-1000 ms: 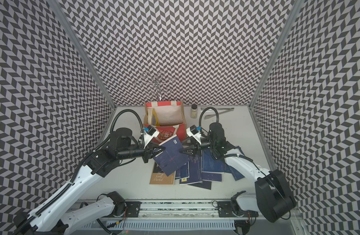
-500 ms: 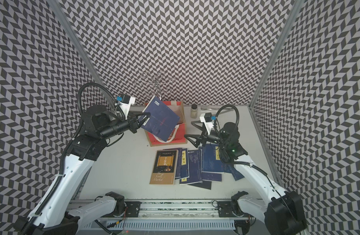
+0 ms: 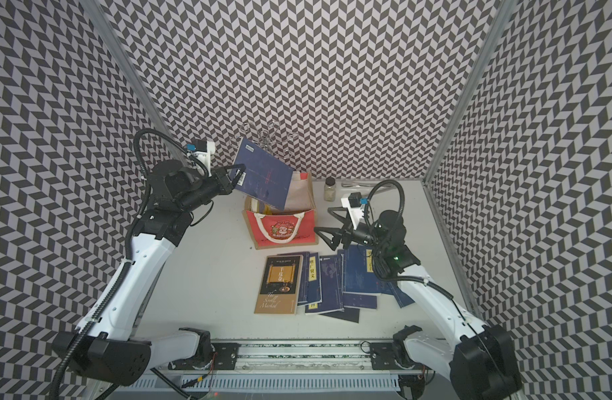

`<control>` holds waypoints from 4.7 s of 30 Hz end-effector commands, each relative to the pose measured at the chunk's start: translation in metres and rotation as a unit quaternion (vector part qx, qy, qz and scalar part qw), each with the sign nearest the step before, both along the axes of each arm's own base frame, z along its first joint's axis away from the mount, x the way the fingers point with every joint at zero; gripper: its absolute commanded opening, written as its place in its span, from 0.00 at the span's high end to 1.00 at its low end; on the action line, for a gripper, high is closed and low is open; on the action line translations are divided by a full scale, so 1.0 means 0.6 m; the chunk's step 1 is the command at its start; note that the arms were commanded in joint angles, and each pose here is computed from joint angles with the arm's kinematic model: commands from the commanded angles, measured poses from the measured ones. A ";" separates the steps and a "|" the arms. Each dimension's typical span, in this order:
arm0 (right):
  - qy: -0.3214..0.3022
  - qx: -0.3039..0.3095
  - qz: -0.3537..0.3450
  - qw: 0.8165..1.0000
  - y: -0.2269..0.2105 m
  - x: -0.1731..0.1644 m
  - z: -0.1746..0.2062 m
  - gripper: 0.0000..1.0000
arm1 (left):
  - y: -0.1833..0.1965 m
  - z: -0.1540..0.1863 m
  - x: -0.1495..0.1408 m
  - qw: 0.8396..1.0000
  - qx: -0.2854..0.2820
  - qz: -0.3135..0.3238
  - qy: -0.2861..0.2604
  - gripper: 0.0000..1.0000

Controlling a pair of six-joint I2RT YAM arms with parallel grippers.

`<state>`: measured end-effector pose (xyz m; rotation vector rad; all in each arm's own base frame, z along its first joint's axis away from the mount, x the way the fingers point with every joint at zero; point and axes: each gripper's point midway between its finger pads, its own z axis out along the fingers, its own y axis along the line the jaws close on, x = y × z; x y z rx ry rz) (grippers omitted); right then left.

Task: Put the books into the canvas bag
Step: Place the book in the canvas bag, then pick up the book from the book.

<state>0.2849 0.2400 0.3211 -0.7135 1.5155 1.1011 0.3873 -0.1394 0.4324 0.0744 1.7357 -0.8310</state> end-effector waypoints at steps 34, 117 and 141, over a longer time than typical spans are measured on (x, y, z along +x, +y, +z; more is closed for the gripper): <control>0.012 -0.008 0.022 1.000 0.013 0.015 -0.023 0.01 | -0.024 -0.141 0.080 0.965 0.176 0.171 0.087 1.00; 0.070 -0.055 0.036 0.995 0.080 -0.036 -0.121 0.01 | -0.024 -0.187 -0.090 0.982 0.138 0.074 0.101 0.06; 0.307 -0.200 0.068 0.928 0.174 -0.132 -0.404 0.00 | -0.027 -0.547 -0.251 0.956 -0.014 0.007 0.295 0.00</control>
